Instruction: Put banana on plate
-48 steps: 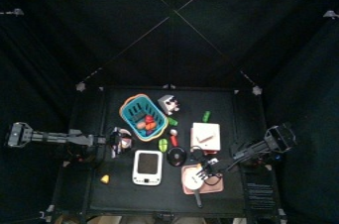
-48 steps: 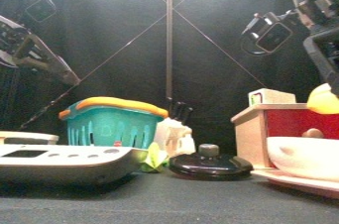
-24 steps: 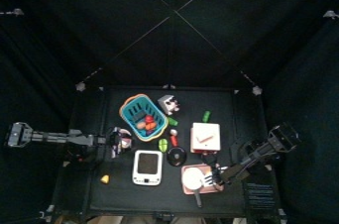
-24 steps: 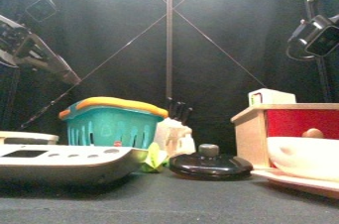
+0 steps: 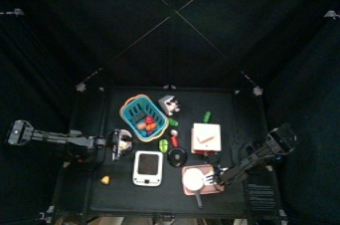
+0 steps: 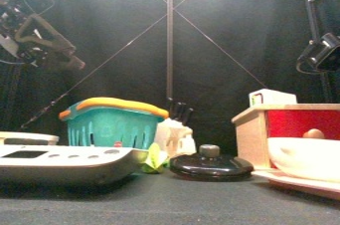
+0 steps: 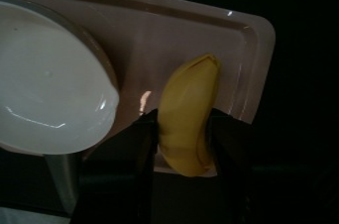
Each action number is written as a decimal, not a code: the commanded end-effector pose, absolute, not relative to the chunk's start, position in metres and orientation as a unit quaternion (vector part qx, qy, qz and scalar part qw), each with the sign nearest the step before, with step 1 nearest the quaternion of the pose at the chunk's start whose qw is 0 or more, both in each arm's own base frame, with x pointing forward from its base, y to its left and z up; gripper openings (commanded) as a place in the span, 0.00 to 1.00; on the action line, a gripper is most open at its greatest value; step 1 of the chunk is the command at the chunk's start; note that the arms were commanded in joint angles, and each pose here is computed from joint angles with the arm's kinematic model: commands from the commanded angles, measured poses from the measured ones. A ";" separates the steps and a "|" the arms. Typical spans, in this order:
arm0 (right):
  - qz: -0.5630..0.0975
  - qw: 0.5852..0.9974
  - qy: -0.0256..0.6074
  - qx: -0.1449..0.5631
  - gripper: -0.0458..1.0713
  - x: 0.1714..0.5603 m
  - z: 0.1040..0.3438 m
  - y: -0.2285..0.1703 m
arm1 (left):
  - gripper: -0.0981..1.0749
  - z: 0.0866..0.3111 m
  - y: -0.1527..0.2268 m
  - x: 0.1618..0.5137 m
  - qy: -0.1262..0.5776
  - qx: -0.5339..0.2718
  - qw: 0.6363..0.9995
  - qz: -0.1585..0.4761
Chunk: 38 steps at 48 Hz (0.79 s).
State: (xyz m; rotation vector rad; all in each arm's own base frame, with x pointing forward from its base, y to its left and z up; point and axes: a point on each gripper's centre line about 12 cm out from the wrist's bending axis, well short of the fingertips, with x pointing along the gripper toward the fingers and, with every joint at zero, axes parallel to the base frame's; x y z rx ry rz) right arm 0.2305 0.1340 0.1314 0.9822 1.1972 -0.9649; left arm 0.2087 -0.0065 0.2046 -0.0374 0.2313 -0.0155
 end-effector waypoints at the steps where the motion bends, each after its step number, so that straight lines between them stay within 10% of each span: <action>1: -0.416 0.607 0.518 0.435 0.61 0.233 0.134 0.137 | 0.82 0.206 -0.013 0.209 0.110 -0.026 0.993 -0.021; 38: -0.414 0.625 0.508 0.424 0.83 0.253 0.135 0.140 | 0.82 0.201 -0.019 0.206 0.117 -0.026 0.992 -0.035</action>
